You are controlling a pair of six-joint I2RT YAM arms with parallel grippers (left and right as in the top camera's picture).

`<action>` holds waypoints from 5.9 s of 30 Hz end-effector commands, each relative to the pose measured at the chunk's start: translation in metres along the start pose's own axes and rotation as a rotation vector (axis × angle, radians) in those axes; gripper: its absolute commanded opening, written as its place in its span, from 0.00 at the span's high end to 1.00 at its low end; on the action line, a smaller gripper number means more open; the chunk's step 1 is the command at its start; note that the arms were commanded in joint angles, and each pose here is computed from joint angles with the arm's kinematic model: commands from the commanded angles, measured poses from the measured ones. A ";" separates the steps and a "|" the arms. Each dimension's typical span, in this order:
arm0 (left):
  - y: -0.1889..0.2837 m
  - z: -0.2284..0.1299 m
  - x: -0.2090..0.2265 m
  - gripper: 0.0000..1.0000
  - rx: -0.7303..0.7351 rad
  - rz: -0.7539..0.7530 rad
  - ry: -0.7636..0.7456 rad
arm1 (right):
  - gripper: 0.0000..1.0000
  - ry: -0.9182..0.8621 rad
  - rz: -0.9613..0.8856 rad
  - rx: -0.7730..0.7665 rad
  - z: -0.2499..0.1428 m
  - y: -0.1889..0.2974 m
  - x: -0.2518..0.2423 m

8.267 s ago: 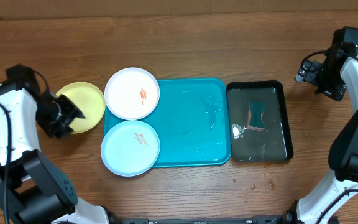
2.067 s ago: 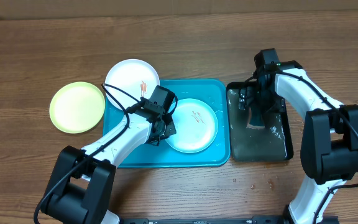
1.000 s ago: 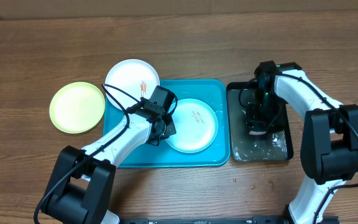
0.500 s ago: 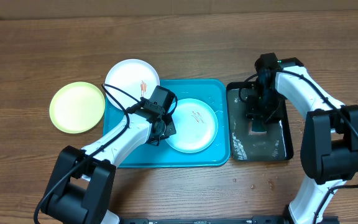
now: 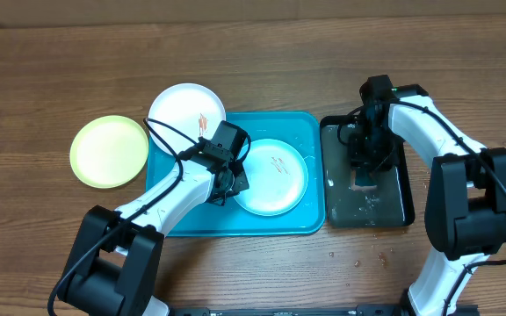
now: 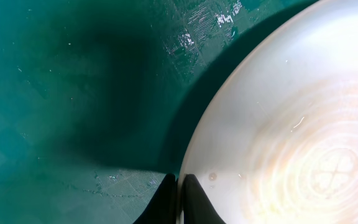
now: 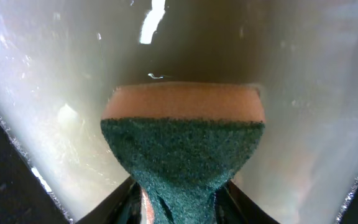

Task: Clean dirty plates on tray and stack at the side
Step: 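Grasp the sponge with right gripper and dip it in the water, then lift the sponge with right gripper and move it toward the teal tray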

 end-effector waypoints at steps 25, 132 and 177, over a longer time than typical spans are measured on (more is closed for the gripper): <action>-0.001 -0.001 0.006 0.89 -0.014 0.018 0.006 | 0.96 0.002 0.005 -0.011 -0.003 0.011 0.002; -0.001 -0.001 0.011 0.96 -0.021 0.045 0.004 | 0.50 0.002 0.021 -0.361 -0.034 0.005 0.011; -0.001 -0.001 0.011 0.96 -0.021 0.045 0.003 | 0.52 -0.002 -0.019 -0.405 -0.030 -0.010 0.003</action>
Point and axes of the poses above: each gripper's point midway between its finger pads, its own y axis back along the fingers, its own x axis along the line the jaws close on, z = x × y, the point moved 2 cm from there along y, back along the fingers, and after that the axes turned 15 degrees about y, right-handed, at the moved point
